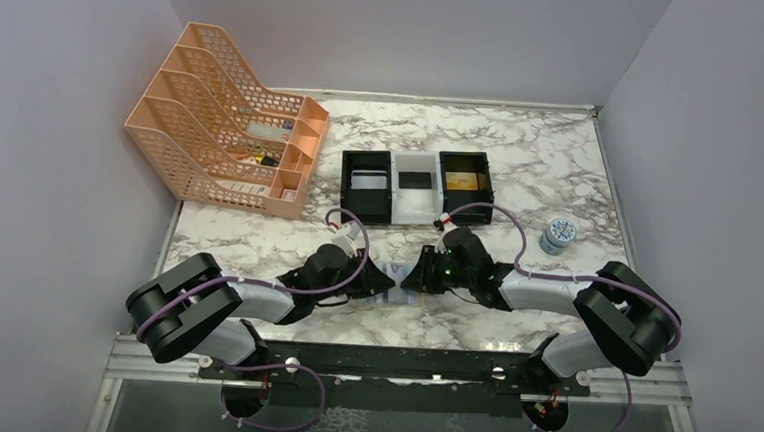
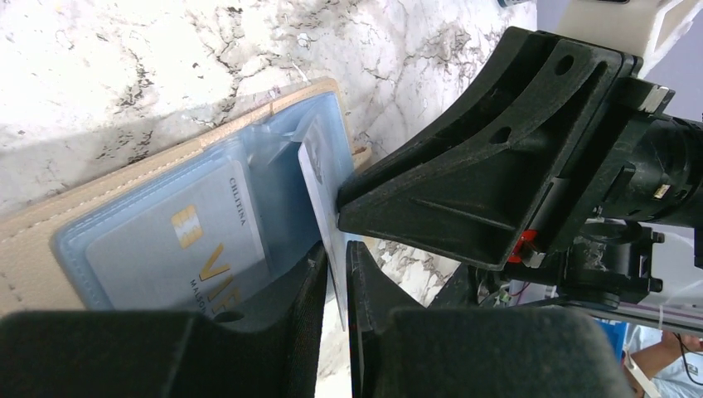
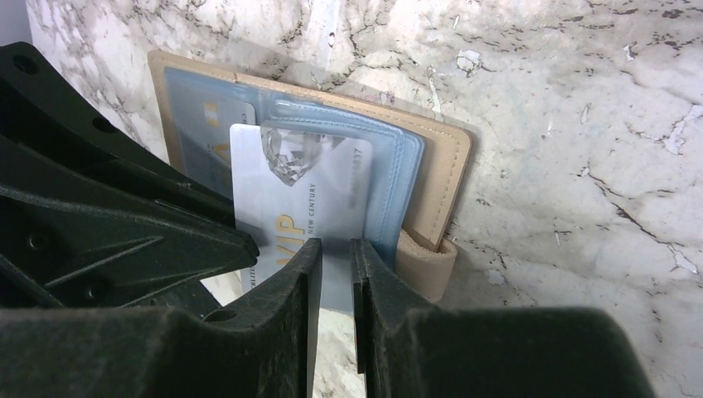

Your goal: Take the credit cards out of the card holder

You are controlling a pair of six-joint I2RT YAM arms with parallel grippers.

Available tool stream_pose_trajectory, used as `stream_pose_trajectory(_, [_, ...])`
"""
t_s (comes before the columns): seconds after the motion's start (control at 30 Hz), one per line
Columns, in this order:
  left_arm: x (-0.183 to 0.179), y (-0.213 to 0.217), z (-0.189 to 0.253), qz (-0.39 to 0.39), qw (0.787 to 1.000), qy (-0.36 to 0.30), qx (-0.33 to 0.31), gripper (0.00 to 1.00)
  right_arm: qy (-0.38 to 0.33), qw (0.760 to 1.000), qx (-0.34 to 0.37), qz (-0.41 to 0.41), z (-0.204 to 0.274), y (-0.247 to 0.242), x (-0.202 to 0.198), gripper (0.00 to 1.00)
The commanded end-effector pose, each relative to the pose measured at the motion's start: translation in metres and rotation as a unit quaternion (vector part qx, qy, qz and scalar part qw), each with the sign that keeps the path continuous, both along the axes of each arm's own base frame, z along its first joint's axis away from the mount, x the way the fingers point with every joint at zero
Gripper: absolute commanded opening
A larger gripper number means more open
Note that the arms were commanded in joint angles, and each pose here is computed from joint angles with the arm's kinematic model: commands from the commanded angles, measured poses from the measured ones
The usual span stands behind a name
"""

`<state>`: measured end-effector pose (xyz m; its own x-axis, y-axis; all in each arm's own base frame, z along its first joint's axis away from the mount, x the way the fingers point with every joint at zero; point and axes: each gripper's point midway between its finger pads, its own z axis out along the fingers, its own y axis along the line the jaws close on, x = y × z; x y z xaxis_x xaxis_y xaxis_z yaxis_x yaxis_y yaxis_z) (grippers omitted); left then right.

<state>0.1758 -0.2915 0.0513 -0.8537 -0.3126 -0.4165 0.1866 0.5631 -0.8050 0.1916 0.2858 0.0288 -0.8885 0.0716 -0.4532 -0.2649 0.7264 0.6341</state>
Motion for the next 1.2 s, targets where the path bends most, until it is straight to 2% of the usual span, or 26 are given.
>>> stream_pose_trajectory(0.0, [-0.004,-0.006,0.015,-0.01,0.999,-0.01,-0.032,0.17,0.003,0.999,-0.03,-0.022,-0.014,-0.013,0.001,0.2])
stream_pose_trajectory(0.1, [-0.004,-0.003,0.011,-0.006,1.0,-0.006,-0.028,0.14,0.004,0.999,-0.03,-0.022,-0.014,-0.013,0.0,0.2])
stream_pose_trajectory(0.2, [-0.005,-0.001,0.008,-0.003,1.0,-0.001,-0.026,0.06,0.004,0.999,-0.031,-0.024,-0.014,-0.013,0.001,0.2])
stream_pose_trajectory(0.27, [-0.006,0.001,0.005,0.002,1.0,0.002,-0.023,0.04,0.003,0.999,-0.032,-0.023,-0.014,-0.013,0.001,0.2])
stream_pose_trajectory(0.93, [-0.011,0.024,-0.012,0.037,0.999,0.019,0.003,0.03,-0.006,0.999,-0.038,-0.019,-0.009,-0.009,0.007,0.2])
stream_pose_trajectory(1.17, [-0.009,0.029,-0.015,0.04,0.999,0.014,0.032,0.06,-0.033,0.999,-0.006,0.018,0.018,0.004,0.008,0.21])
